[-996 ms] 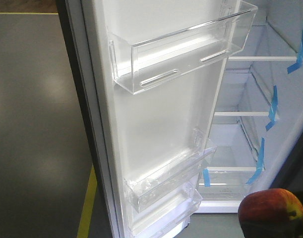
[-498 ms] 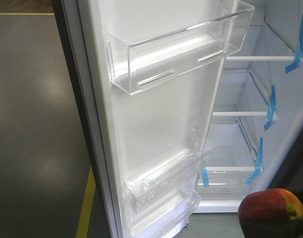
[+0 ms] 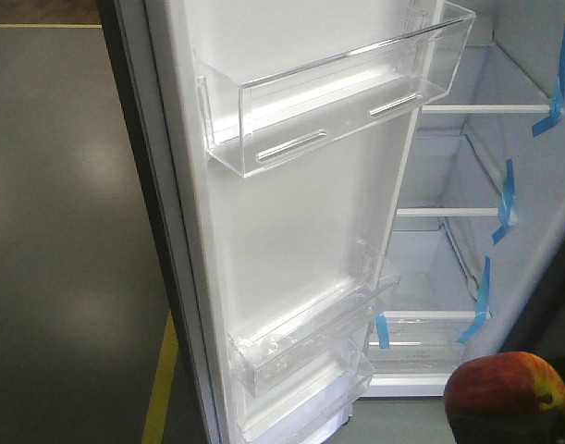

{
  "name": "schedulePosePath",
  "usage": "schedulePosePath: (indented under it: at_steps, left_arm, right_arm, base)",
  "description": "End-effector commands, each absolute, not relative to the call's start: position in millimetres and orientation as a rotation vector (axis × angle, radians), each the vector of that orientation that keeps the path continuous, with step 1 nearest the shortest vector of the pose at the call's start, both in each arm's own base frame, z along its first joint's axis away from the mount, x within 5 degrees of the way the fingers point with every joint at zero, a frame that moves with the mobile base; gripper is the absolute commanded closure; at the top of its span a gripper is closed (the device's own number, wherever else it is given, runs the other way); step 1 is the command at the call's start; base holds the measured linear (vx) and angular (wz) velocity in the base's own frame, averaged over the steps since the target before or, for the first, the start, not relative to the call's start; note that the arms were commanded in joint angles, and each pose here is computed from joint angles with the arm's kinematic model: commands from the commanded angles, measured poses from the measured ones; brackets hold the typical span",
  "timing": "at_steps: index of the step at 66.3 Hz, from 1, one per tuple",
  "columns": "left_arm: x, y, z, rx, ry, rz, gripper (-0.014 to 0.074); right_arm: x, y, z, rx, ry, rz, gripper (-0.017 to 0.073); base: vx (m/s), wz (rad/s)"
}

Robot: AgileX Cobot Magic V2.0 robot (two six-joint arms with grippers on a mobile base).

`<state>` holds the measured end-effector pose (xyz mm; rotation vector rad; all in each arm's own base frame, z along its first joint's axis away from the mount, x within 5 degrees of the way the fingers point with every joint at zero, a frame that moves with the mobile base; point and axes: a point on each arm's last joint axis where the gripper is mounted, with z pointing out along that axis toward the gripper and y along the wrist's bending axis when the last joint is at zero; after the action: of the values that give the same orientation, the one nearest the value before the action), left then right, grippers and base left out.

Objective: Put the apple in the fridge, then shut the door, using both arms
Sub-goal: 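Drive up close to the fridge's open compartment, then raise the right gripper with the apple up to the upper door bin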

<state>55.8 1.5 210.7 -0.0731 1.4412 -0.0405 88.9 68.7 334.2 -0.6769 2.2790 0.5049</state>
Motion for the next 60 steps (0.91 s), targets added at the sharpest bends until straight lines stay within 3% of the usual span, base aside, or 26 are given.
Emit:
schedulePosePath:
  at_steps: [1,19,40,60]
  left_arm:
    - [55.2,1.4,208.3,-0.079,1.382,-0.058,0.0599]
    - [55.2,1.4,208.3,-0.079,1.382,-0.058,0.0599]
    - [55.2,1.4,208.3,-0.079,1.382,-0.058,0.0599]
    - [55.2,1.4,208.3,-0.079,1.382,-0.058,0.0599]
  right_arm:
    - [90.8,71.6,347.0,-0.649,2.193,0.546,0.0373]
    - [101.9,71.7,364.6,-0.591,2.016,0.504,0.0373]
    - [133.8,74.9,455.5,-0.446,1.565,0.411,0.0373]
    - [180.7,92.3,498.4,-0.389,1.422,0.373,0.0373]
  base:
    - [0.0,0.0]
    - [0.0,0.0]
    - [0.0,0.0]
    - [0.0,0.0]
